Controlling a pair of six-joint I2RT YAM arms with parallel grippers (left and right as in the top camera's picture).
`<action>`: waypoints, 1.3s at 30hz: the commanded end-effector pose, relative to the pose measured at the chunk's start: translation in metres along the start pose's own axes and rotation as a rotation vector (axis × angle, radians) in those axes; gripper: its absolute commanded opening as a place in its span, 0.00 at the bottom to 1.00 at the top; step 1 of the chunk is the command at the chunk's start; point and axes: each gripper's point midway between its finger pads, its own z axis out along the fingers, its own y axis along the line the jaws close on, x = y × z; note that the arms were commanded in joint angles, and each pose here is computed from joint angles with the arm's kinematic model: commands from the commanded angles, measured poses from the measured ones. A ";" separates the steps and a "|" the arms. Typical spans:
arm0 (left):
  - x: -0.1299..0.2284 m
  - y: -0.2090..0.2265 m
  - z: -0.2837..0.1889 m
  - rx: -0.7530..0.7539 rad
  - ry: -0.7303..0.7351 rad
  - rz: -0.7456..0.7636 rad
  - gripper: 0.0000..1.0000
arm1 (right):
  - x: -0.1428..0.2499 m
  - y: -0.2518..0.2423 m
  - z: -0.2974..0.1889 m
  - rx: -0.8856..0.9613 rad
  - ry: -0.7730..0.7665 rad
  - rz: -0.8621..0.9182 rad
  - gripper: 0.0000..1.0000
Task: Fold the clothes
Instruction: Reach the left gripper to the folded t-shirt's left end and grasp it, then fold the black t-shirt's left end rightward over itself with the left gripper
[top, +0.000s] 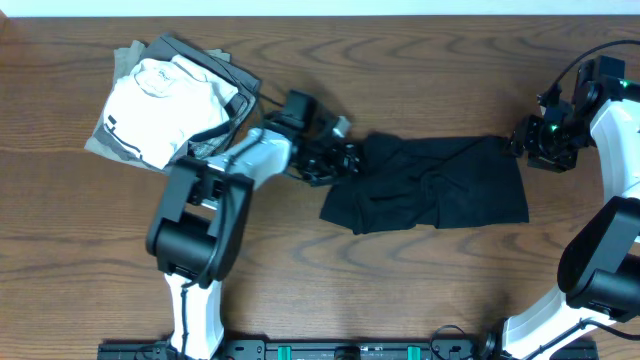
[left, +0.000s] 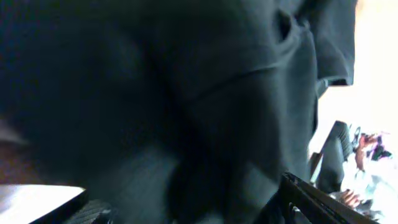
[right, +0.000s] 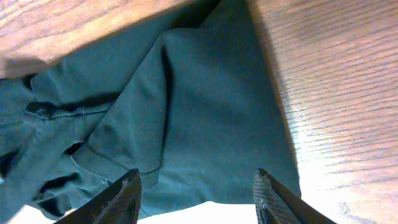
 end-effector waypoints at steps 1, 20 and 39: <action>0.014 0.012 0.021 -0.040 0.040 -0.018 0.81 | 0.000 0.003 -0.007 -0.009 -0.020 -0.025 0.56; 0.010 0.011 -0.006 -0.091 0.029 0.048 0.06 | 0.002 0.003 -0.007 -0.009 -0.012 -0.022 0.53; 0.008 -0.078 -0.073 -0.373 -0.008 0.372 0.06 | 0.002 0.004 -0.007 -0.014 -0.010 -0.021 0.52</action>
